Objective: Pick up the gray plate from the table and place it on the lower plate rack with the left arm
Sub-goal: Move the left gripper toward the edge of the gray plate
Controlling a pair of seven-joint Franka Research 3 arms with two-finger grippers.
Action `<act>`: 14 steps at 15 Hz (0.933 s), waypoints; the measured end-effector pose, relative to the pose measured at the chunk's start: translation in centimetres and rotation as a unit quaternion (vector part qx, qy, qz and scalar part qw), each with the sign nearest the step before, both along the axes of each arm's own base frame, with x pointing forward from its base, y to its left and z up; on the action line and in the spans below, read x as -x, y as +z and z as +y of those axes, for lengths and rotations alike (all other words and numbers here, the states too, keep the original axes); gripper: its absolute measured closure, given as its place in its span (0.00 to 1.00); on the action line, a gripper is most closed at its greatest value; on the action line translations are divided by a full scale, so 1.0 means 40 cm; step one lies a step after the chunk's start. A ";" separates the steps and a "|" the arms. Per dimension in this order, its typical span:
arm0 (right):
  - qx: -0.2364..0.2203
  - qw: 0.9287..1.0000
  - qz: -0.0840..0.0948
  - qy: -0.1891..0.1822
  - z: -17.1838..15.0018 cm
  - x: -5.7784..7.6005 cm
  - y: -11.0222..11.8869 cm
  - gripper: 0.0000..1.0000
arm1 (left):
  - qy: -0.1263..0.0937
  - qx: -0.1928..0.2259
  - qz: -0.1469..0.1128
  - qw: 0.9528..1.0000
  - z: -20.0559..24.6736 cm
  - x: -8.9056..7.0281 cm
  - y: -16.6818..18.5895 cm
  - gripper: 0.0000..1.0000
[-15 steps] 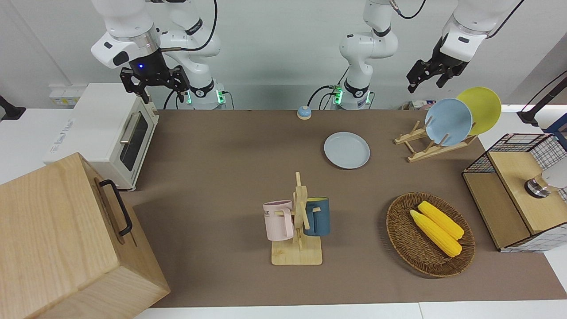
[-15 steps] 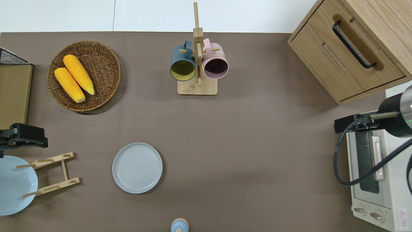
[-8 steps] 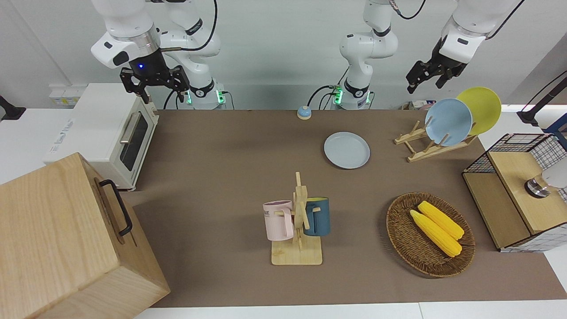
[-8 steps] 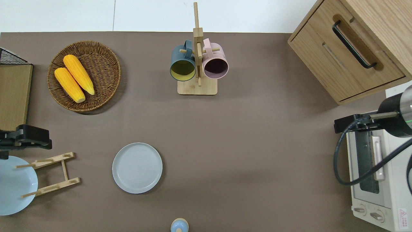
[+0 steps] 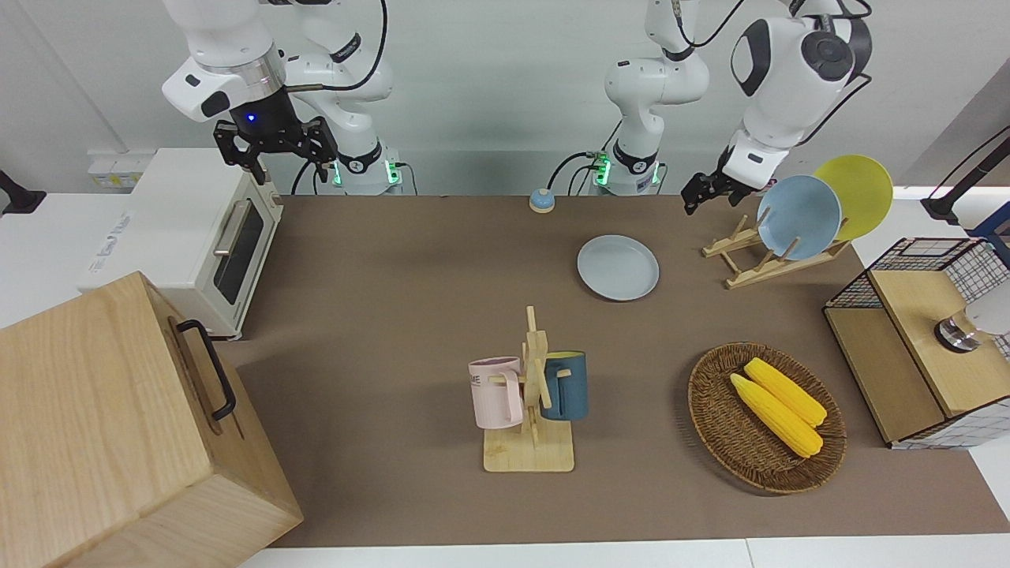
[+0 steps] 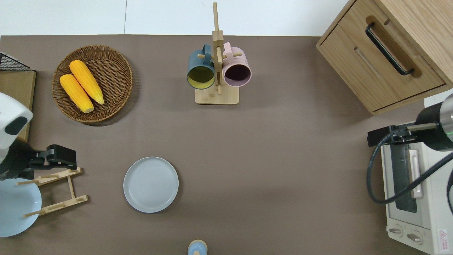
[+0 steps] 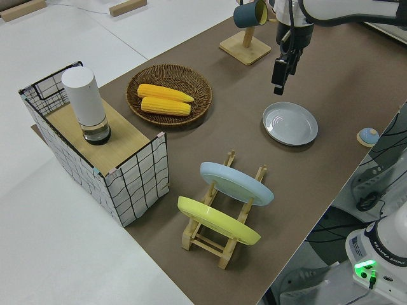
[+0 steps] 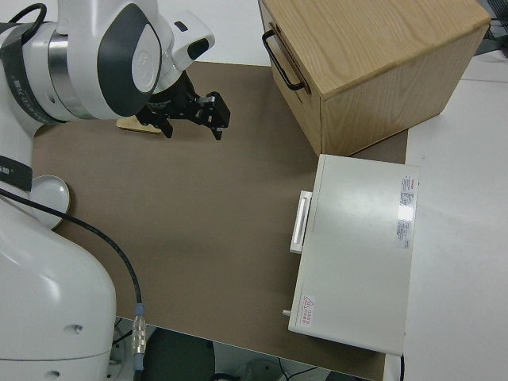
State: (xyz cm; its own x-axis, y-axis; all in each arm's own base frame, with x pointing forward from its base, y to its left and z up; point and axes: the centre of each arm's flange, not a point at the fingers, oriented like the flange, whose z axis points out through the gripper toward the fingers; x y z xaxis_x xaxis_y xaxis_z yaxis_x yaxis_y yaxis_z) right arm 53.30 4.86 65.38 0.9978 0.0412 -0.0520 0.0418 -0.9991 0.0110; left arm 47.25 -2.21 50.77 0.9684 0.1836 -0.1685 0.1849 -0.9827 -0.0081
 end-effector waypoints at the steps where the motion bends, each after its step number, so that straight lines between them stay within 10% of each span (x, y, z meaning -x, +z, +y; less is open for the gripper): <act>1: 0.000 1.000 0.000 0.000 0.000 0.000 0.000 0.01 | 0.001 0.000 0.000 1.000 0.001 0.013 -0.033 0.00; 14: 0.000 1.000 0.000 0.000 0.000 0.000 0.000 0.01 | 0.020 0.015 -0.017 1.000 -0.008 0.124 -0.424 0.00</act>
